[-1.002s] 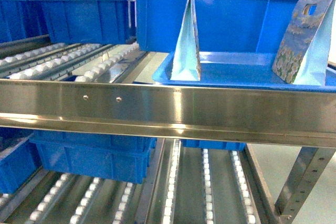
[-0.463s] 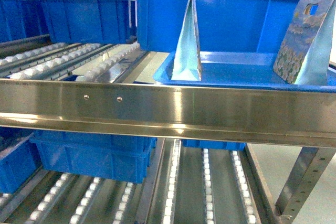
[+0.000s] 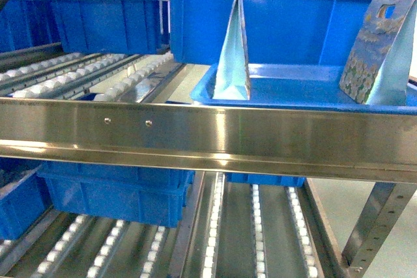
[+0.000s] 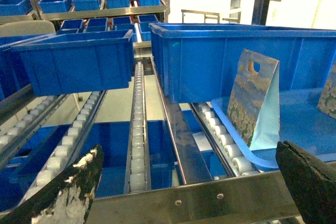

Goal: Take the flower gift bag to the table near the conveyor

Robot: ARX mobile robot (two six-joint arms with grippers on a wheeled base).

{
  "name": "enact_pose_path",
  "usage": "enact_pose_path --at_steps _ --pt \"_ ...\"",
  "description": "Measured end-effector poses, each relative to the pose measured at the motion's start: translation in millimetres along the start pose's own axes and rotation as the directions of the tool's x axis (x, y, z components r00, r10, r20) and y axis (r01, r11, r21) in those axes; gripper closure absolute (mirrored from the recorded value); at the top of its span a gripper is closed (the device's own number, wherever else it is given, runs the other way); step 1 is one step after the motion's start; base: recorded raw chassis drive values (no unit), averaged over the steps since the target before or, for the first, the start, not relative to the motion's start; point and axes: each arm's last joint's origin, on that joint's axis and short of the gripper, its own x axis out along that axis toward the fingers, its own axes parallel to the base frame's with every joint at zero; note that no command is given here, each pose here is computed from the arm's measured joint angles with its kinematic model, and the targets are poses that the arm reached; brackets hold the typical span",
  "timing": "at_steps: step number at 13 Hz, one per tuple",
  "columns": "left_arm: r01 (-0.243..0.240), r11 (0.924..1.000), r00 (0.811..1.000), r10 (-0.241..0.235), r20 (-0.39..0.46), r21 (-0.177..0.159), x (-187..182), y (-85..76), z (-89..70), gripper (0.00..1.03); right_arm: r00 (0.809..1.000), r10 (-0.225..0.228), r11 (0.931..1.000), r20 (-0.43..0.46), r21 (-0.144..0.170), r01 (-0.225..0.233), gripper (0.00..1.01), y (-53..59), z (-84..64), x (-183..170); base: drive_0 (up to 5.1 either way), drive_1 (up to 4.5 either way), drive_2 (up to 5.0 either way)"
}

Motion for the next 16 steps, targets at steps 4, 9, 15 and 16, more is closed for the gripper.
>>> enact_pose_path --at_steps 4,9,15,16 --pt "0.000 1.0000 1.000 0.000 0.000 0.000 0 0.0 0.0 0.05 1.000 0.000 1.0000 0.000 0.000 0.000 0.03 0.0 0.0 0 0.0 0.00 0.0" --pt "0.000 1.0000 1.000 0.000 0.000 0.000 0 0.0 0.0 0.05 1.000 0.002 1.0000 0.004 -0.001 -0.002 0.03 0.0 0.0 0 0.0 0.00 0.0" --pt "0.032 0.9991 0.999 -0.032 0.000 -0.027 47 2.3 9.9 0.05 0.999 0.034 0.9990 -0.040 -0.027 -0.035 0.03 -23.8 2.3 95 0.0 0.00 0.0" --pt "0.056 0.9977 0.998 -0.057 -0.015 -0.039 64 1.2 12.4 0.05 0.999 0.034 0.9990 -0.040 -0.028 -0.035 0.03 -27.8 0.8 104 0.0 0.00 0.0"
